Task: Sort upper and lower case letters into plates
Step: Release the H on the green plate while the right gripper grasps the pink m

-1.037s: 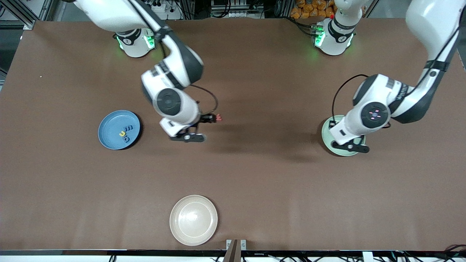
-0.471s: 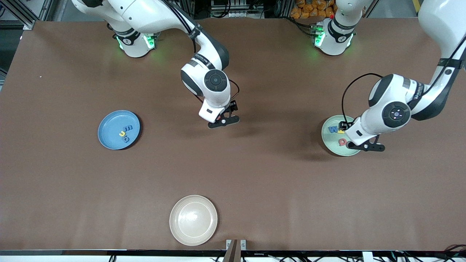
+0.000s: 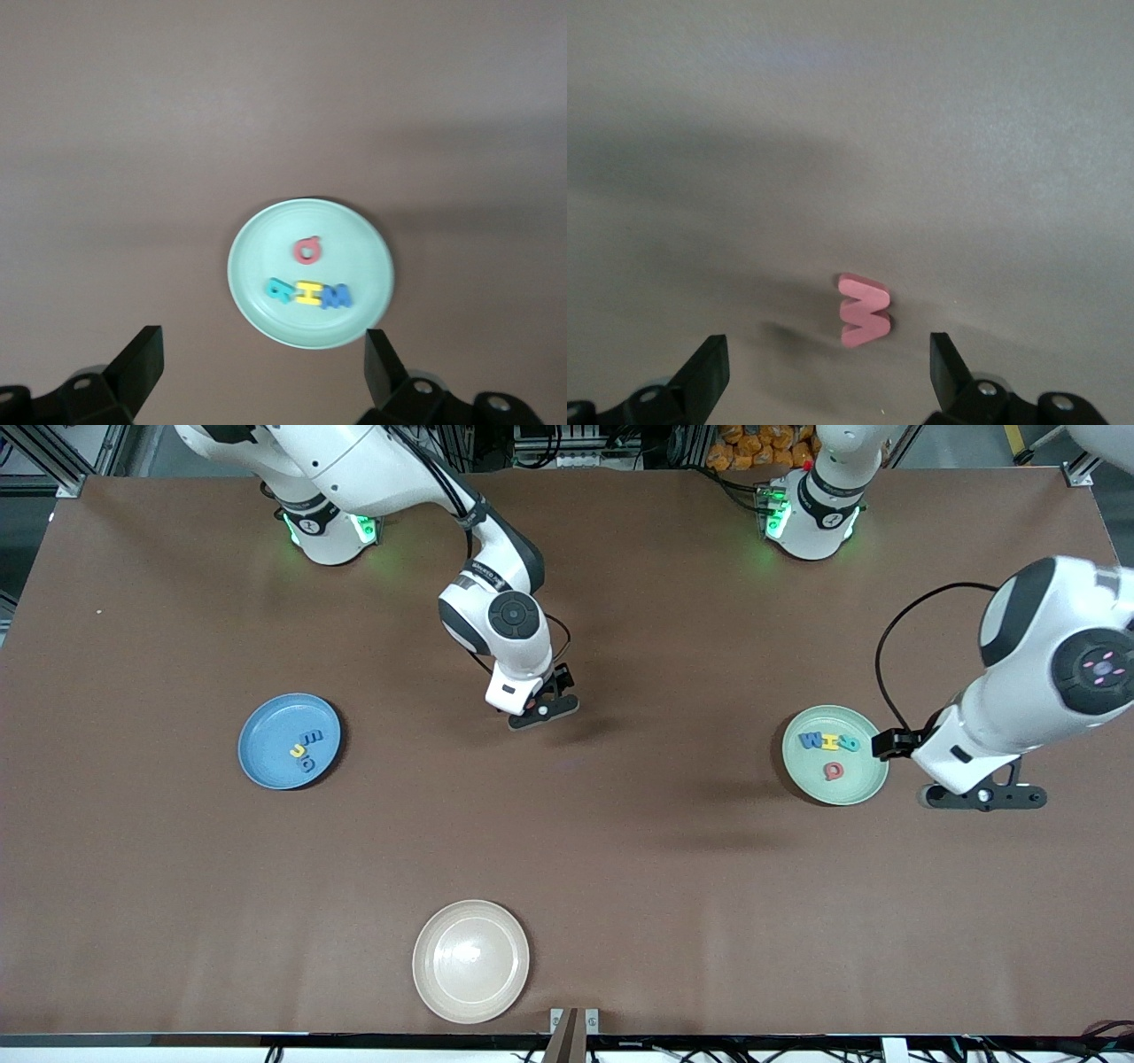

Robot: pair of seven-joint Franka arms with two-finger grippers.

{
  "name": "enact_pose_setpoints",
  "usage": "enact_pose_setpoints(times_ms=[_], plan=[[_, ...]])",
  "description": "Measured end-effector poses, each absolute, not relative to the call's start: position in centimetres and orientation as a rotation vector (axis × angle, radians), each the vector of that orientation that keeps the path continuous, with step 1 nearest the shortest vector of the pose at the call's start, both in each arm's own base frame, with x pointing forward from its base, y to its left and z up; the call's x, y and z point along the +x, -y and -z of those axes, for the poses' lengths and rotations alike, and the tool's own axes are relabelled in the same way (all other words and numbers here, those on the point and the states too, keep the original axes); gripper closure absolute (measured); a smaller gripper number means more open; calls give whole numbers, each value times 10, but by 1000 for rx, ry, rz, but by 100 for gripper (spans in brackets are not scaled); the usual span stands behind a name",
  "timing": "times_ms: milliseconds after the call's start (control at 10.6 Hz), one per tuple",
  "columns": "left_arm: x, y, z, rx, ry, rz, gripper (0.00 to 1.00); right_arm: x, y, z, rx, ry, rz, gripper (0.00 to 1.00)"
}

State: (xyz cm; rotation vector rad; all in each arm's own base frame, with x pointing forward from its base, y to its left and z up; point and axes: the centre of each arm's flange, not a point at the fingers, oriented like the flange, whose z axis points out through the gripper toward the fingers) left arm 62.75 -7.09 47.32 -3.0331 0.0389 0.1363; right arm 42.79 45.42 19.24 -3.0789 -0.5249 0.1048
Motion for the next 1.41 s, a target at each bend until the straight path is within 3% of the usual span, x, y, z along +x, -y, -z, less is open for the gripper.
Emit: enact_pose_setpoints(times_ms=[283,943,1131,1320,1414], plan=[[625,72,-529,-3046,7,-45,0,427,-452,-187,-3067,520,-83,0],[617,98,-554,-3029,18,10,0,431,-448,-169,-3054,485,-66,1],[615,101,-555,-3025,53,-8,0,434,-446,-171,-3054,476,-59,30],[608,105,-570,-3024,77,22,0,434,-447,-172,-3052,476,-55,37],[603,107,-581,-3048,95,37,0,435,-449,-173,-3048,477,-52,51]])
